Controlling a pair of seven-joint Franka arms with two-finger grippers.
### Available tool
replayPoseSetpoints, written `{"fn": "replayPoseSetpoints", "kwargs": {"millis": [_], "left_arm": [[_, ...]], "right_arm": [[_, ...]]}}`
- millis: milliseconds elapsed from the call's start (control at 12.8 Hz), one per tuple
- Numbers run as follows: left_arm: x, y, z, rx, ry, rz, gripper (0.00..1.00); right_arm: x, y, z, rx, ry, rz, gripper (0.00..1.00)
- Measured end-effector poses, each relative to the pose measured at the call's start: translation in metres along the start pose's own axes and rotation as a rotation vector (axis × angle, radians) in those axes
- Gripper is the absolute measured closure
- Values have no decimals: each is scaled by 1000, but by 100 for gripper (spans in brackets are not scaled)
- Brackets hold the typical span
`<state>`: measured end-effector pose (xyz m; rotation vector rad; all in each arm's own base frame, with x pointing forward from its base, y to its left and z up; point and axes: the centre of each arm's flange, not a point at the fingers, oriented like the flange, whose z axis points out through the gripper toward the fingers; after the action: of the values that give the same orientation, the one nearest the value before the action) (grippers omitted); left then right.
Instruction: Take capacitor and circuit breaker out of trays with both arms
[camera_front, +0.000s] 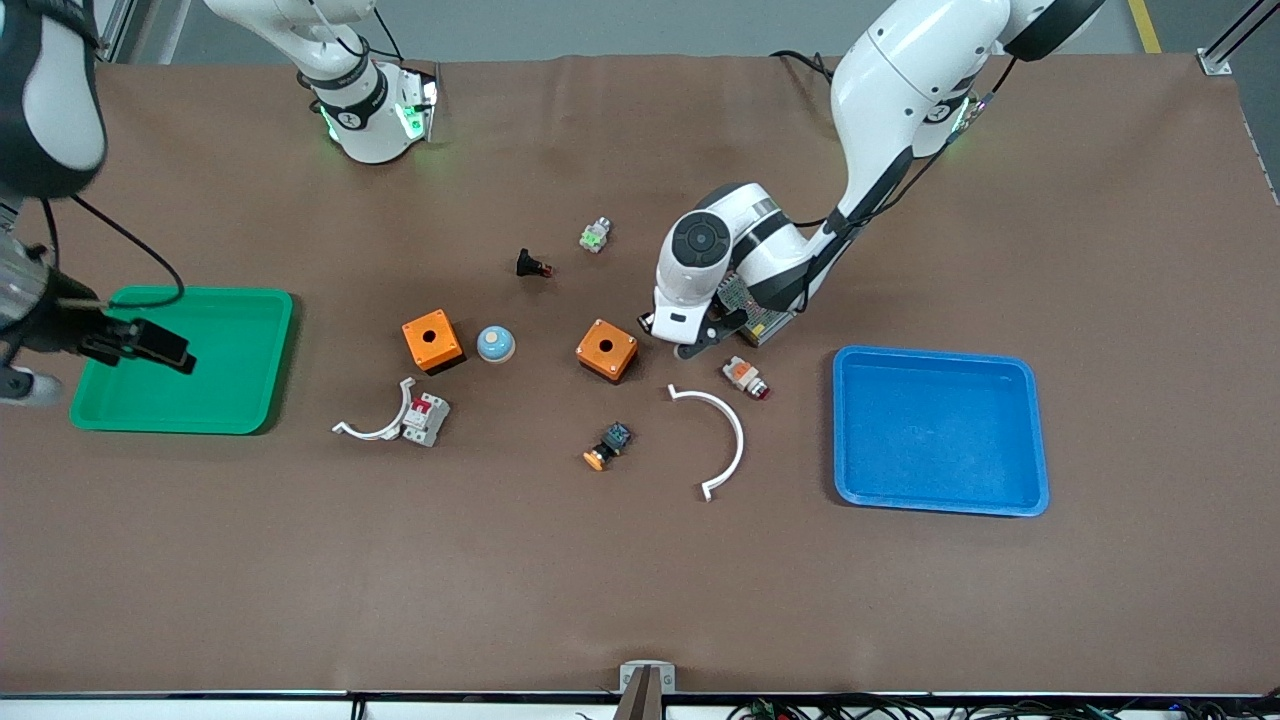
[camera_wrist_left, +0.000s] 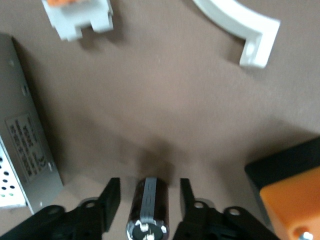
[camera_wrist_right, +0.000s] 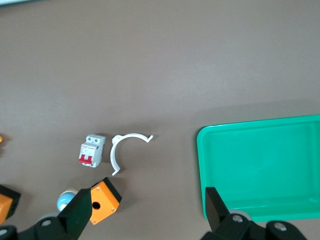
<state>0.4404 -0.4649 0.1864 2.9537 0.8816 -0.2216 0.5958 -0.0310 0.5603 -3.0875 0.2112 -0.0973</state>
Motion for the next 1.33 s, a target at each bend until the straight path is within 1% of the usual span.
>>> {"fn": "replayPoseSetpoints", "kwargs": {"millis": [157, 235, 314, 549, 706, 784, 941, 1098, 1176, 1333], "left_arm": [[29, 4, -26, -20, 28, -32, 15], [51, 7, -56, -32, 61, -44, 5], [75, 8, -95, -40, 97, -39, 0], [142, -3, -217, -61, 186, 26, 0], [187, -26, -273, -69, 229, 87, 0], [209, -42, -296, -61, 247, 137, 0], [248, -84, -337, -10, 267, 258, 0], [270, -129, -382, 48, 284, 373, 0], [274, -149, -404, 73, 293, 418, 0], [275, -185, -439, 105, 294, 483, 0]], "right_arm": [[-16, 1, -31, -7, 33, -5, 0], [-23, 4, -40, -9, 46, -3, 0], [-30, 7, -46, -9, 52, 2, 0], [-46, 18, -48, -10, 51, 19, 0], [-51, 12, -52, -9, 60, 7, 0], [-52, 9, -55, -9, 69, 1, 0], [-52, 8, -64, -8, 88, -1, 0], [-51, 8, -76, -7, 112, 0, 0], [-51, 8, -84, -7, 123, 0, 0], [-55, 7, -102, -8, 116, -1, 0]]}}
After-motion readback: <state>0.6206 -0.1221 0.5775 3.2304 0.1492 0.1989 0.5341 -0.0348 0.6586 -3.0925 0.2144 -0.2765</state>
